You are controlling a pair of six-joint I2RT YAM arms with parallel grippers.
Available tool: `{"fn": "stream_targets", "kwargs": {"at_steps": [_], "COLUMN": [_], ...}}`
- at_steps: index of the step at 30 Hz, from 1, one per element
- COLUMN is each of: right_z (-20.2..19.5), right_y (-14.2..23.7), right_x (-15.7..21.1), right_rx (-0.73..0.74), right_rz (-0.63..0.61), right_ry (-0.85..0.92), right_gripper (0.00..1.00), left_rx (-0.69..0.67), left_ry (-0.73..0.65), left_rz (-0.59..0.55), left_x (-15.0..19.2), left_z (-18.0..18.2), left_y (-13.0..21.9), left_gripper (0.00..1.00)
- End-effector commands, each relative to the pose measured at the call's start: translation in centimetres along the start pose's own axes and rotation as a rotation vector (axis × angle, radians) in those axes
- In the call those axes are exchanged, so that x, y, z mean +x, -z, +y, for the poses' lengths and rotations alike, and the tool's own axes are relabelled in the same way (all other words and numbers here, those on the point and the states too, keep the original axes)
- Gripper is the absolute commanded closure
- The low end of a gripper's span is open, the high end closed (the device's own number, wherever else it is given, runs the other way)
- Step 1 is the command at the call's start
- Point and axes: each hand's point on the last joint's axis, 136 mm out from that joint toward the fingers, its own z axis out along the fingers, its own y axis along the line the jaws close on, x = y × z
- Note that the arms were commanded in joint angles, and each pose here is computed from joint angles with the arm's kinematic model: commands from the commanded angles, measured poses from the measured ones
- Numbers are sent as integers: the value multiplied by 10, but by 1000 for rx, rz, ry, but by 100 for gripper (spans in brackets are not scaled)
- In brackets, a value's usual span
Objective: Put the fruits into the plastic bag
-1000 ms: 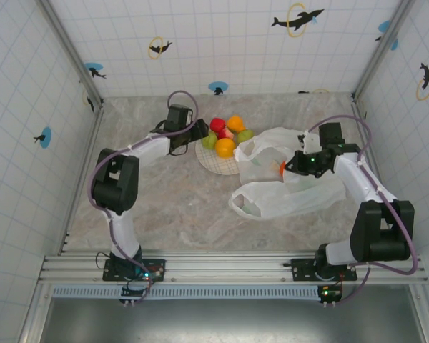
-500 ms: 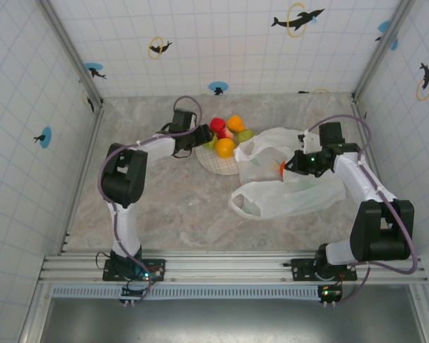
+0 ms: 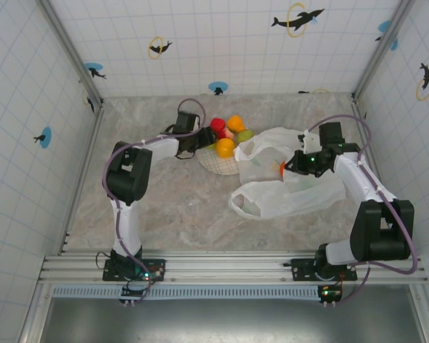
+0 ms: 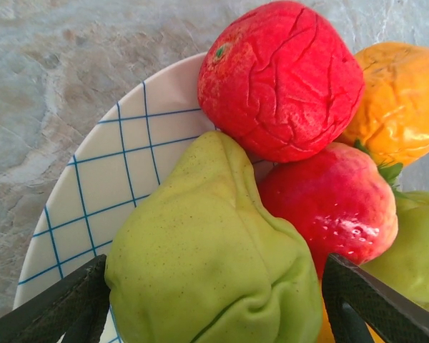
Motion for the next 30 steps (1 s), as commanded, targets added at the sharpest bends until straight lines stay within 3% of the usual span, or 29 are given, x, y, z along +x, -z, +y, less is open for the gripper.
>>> {"fn": "stream_targets", "kwargs": {"at_steps": [1, 13, 21, 25, 29, 30], "right_z": [5, 4, 5, 5, 7, 7], "right_y": [4, 4, 5, 6, 5, 5], "right_x": [-5, -5, -6, -6, -7, -8], "right_rx": [-5, -2, -1, 0, -8, -12], "right_rz": [-8, -8, -13, -16, -19, -22], "right_ry": [16, 16, 18, 17, 12, 9], "right_gripper": [100, 100, 100, 100, 100, 100], "left_rx": [16, -17, -53, -46, 26, 64], "left_ry": [6, -9, -57, -92, -87, -119], "left_rz": [-2, -51, -138, -137, -99, -70], "left_x": [-3, -10, -22, -3, 40, 62], "left_z": [-5, -2, -7, -5, -5, -18], "left_y": [-7, 6, 51, 83, 110, 112], "left_gripper": [23, 32, 33, 34, 35, 35]}}
